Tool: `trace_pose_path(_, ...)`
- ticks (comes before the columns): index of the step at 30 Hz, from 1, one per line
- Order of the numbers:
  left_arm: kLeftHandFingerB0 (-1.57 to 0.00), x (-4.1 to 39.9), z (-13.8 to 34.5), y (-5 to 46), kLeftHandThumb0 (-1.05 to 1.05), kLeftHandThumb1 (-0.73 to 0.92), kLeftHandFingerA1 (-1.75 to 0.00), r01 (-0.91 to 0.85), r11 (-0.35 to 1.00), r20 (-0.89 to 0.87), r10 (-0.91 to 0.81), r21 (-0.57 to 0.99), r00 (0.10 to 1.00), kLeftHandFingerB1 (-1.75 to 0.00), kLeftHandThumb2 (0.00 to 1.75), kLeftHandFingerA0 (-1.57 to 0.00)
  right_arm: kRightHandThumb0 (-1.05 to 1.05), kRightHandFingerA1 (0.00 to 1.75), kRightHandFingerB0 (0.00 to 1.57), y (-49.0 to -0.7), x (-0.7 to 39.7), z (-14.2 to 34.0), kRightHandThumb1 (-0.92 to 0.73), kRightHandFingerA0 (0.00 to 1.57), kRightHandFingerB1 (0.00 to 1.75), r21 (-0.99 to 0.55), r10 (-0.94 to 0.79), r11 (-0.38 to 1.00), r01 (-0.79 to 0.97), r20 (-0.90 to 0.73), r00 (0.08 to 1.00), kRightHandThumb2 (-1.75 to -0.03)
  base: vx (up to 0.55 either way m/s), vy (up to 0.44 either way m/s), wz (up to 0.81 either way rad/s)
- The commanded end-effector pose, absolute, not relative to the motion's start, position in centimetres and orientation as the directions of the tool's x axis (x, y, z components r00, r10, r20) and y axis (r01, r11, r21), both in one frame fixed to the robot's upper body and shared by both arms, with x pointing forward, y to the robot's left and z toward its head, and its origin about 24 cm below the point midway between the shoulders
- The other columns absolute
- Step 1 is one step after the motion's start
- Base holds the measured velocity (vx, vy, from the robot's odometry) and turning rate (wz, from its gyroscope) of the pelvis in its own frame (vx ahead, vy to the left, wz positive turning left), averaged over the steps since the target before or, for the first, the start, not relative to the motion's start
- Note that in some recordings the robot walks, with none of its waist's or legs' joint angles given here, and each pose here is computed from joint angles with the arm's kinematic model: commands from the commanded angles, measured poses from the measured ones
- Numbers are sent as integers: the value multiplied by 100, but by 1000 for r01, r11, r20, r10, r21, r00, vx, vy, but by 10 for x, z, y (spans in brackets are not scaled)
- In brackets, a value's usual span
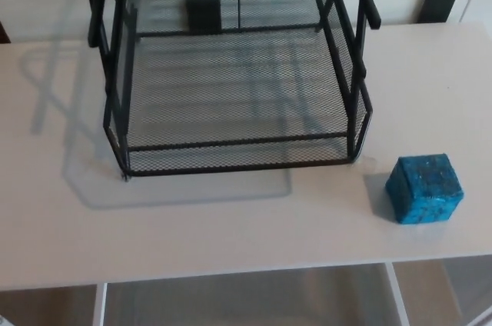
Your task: The robot walks towards a desk on which a file tray is kept in the middle and a cube is kept to its right. The robot lifts the cube using its right hand and places it on the file tray.
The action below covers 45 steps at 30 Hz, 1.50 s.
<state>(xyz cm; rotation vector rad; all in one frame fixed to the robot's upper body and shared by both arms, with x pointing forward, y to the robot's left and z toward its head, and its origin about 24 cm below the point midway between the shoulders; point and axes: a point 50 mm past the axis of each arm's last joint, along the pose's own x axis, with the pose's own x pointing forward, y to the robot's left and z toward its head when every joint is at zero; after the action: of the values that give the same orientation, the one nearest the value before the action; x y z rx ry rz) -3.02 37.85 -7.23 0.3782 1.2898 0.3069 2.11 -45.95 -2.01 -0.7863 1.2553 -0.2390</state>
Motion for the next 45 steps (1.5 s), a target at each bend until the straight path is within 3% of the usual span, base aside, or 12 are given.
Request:
trace_pose_path(1,0,-34,-72,384,-84,71,-53,-18,895,-874,440,446,205,-31,108,-12,-65,52,0,-461,30,-18,-48,30,19,-636,-556,760,-138,-745,369,-83,51,-65,15)
trace_pose_path(5,-10,-35,-72,383,-73,89,-46,-28,893,-871,446,450,205,-26,67,-14,-57,42,3,-460,33,-15,-60,29,23,-617,-537,786,-41,-714,450,-57,38,-79,9)
trace_pose_path(6,0,-35,-69,382,-81,70,-54,-10,894,-872,440,449,213,-35,106,-12,-54,41,0,-460,33,-12,-61,26,24,-604,-529,797,-10,-706,471,-58,31,-75,10)
trace_pose_path(14,0,-24,-62,392,-38,51,-51,-42,886,-859,458,461,229,-51,110,-2,-59,40,0,-479,99,42,-46,2,0,-540,-582,781,314,-445,681,-75,0,0,0)
trace_pose_path(16,-14,-18,-64,391,-77,87,-50,-73,881,-854,471,467,223,-32,66,-31,-82,28,0,-481,126,68,-38,0,0,-542,-551,780,313,-357,754,-74,-10,11,-3)
trace_pose_path(21,-12,-18,-68,387,-76,67,-53,-139,883,-827,470,449,308,-46,97,-20,-83,39,0,-459,185,141,-40,0,19,-505,-392,807,307,-67,918,-79,0,0,0)
trace_pose_path(23,-11,-15,-68,385,-73,68,-53,-238,870,-800,491,431,345,-44,97,-18,-92,114,0,-450,201,170,-53,0,69,-573,-362,760,308,22,932,-53,0,0,0)
trace_pose_path(24,-11,-11,-64,388,-73,69,-53,-288,864,-774,500,414,388,-44,98,-19,-60,68,1,-440,213,193,-7,2,67,-617,-335,722,313,84,939,-83,0,0,0)
trace_pose_path(27,-16,1,-55,396,-69,86,-44,-387,838,-737,531,385,419,-30,66,-22,-103,126,0,-422,230,216,-55,0,80,-629,-259,719,296,152,954,-54,23,-4,4)
trace_pose_path(28,-16,11,-50,405,-70,88,-47,-391,827,-713,552,404,432,-29,66,-25,-100,85,0,-408,241,227,-42,6,62,-602,-219,747,283,180,959,-86,0,0,0)
trace_pose_path(31,-6,22,-42,411,-73,70,-55,-389,830,-684,553,400,476,-39,103,-23,-92,95,0,-380,253,237,-41,0,64,-590,-136,774,229,198,971,-62,0,0,0)
trace_pose_path(45,-13,22,-59,393,-71,88,-50,-282,882,-758,468,377,454,-34,66,-26,-68,14,0,-276,275,173,-39,0,12,-796,263,503,-337,-231,937,-76,0,0,0)
